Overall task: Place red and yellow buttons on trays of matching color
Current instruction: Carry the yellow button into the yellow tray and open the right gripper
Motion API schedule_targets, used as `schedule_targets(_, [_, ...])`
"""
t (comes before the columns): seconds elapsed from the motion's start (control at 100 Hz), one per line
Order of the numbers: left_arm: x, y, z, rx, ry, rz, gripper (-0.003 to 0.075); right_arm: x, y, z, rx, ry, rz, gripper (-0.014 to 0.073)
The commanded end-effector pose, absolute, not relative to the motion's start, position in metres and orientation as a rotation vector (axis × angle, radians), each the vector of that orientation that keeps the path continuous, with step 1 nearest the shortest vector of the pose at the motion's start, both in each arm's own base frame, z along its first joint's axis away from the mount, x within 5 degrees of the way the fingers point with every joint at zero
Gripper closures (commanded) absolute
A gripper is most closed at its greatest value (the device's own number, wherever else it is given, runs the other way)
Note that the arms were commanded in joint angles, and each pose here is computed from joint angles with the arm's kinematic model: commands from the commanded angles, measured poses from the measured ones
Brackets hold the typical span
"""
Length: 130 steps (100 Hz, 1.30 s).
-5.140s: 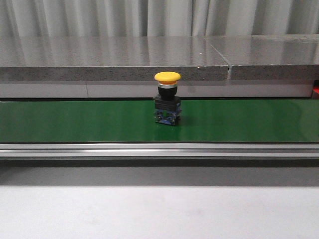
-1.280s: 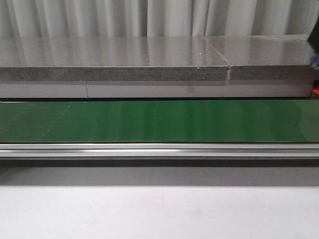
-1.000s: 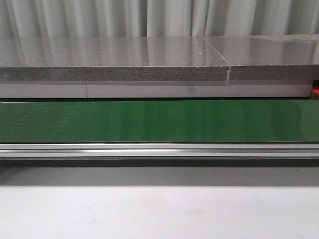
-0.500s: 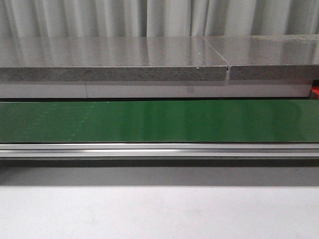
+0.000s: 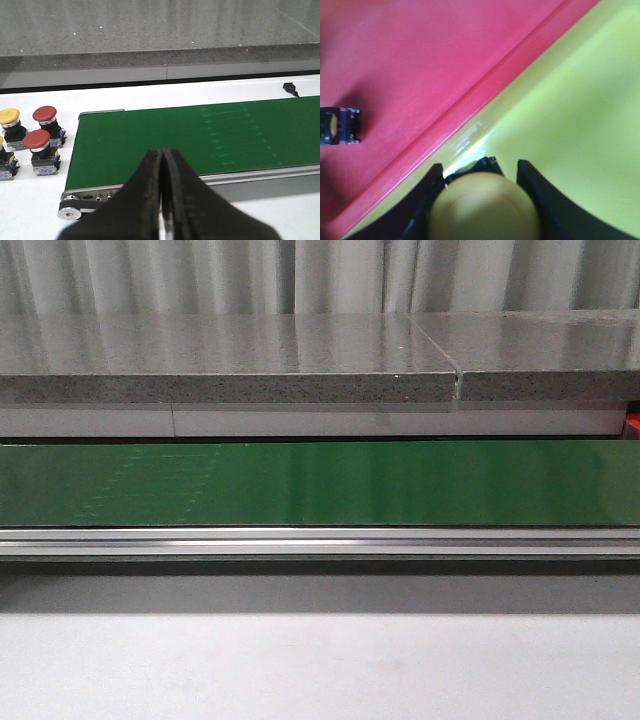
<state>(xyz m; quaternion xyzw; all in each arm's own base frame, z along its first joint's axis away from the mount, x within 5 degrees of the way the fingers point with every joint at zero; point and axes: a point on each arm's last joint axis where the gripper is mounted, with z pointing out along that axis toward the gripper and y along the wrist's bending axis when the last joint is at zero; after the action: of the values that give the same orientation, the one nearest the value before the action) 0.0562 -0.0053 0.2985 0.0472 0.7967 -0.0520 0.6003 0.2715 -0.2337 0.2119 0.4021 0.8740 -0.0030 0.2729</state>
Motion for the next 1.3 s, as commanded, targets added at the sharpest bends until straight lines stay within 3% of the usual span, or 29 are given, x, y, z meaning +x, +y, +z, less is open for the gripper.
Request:
schedule_targets(0.0, [0.057, -0.007, 0.312, 0.116, 1.76, -0.139, 0.0739, 0.273, -0.24, 0.232, 1.052, 2.271, -0.06, 0.0505])
schedule_targets(0.38, [0.057, -0.007, 0.312, 0.116, 1.76, -0.139, 0.0739, 0.276, -0.242, 0.214, 1.075, 2.319, -0.036, 0.0481])
schedule_targets(0.59, [0.057, -0.007, 0.312, 0.116, 1.76, -0.139, 0.0739, 0.276, -0.242, 0.214, 1.076, 2.326, -0.032, 0.0347])
schedule_targets(0.93, [0.057, -0.007, 0.312, 0.116, 1.76, -0.139, 0.0739, 0.275, -0.241, 0.213, 1.08, 2.341, -0.018, 0.0044])
schedule_targets(1.14, [0.057, -0.007, 0.312, 0.116, 1.76, -0.139, 0.0739, 0.274, -0.238, 0.226, 1.079, 2.295, -0.014, 0.0032])
schedule_targets(1.29, [0.057, -0.007, 0.312, 0.116, 1.76, -0.139, 0.0739, 0.271, -0.232, 0.252, 1.051, 2.207, -0.032, 0.0032])
